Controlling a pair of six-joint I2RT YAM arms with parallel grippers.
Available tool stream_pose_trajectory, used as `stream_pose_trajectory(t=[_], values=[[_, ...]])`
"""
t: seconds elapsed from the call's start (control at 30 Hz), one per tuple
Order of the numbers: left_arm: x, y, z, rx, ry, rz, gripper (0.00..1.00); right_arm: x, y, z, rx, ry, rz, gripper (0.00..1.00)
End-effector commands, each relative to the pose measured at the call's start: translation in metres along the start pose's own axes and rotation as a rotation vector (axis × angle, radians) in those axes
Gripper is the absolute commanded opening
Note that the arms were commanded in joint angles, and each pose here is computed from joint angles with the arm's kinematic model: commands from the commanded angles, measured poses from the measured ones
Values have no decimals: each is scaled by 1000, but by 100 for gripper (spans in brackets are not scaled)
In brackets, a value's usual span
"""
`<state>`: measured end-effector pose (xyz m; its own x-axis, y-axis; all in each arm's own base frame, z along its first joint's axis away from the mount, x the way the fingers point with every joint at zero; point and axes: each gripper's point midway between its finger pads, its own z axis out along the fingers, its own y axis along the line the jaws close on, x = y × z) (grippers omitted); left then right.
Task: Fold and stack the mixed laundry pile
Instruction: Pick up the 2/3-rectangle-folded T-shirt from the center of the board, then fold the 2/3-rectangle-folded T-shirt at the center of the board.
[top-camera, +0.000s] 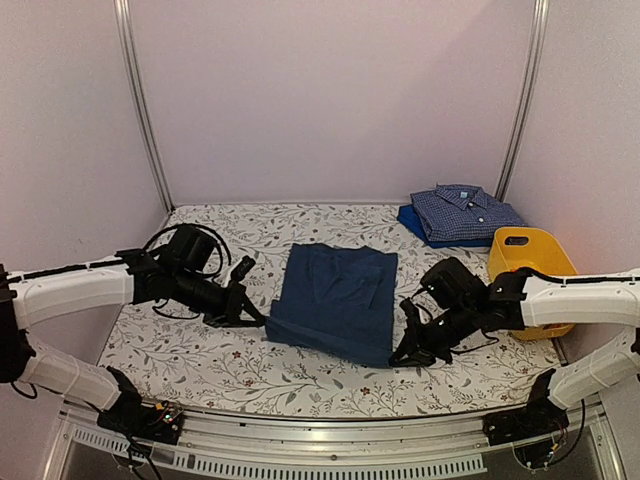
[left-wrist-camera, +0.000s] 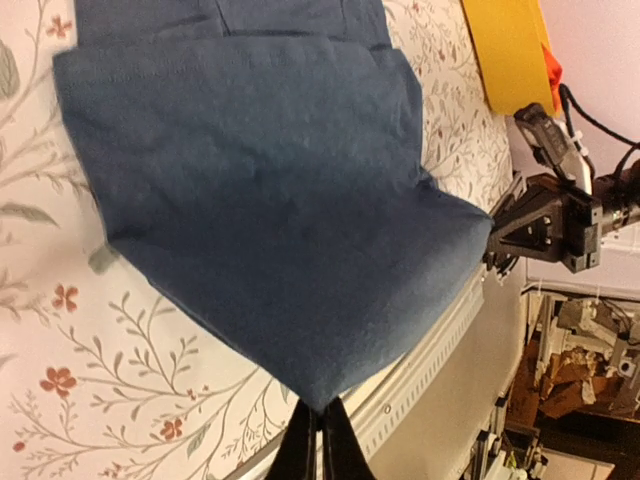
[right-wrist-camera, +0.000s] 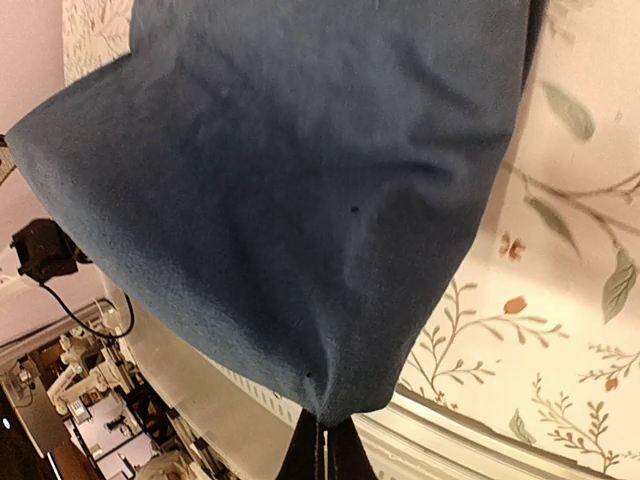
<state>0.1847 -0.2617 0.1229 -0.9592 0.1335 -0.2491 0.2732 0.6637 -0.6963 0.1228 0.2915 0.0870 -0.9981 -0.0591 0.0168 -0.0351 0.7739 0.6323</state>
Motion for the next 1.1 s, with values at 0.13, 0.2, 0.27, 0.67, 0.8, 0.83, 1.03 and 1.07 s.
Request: stream_pose_trajectory(t=[0.13,0.2,0.27,0.67,0.8,0.83,1.03,1.07], values=[[-106,24,-7,-89,-116,5,0,-107,2,-56,21,-222,-20,0],[-132,30,-6,-99,-140,11,0,-136,-2,-64,42,-257,-33,0],[-157,38,-3,-109,-163,16,0,-166,-2,-75,46,-298,-58,0],[-290,90,39,-98,-271,-32,0,-313,-40,-90,86,-406,-95,0],[-319,113,53,-120,-303,-52,0,-349,-50,-71,90,-403,-110,0],[-325,117,57,-120,-307,-53,0,-354,-56,-63,98,-394,-107,0],[-335,144,81,-143,-286,-89,0,-373,-81,-34,132,-384,-106,1],[-334,148,83,-149,-284,-95,0,-377,-84,-32,135,-389,-105,2]])
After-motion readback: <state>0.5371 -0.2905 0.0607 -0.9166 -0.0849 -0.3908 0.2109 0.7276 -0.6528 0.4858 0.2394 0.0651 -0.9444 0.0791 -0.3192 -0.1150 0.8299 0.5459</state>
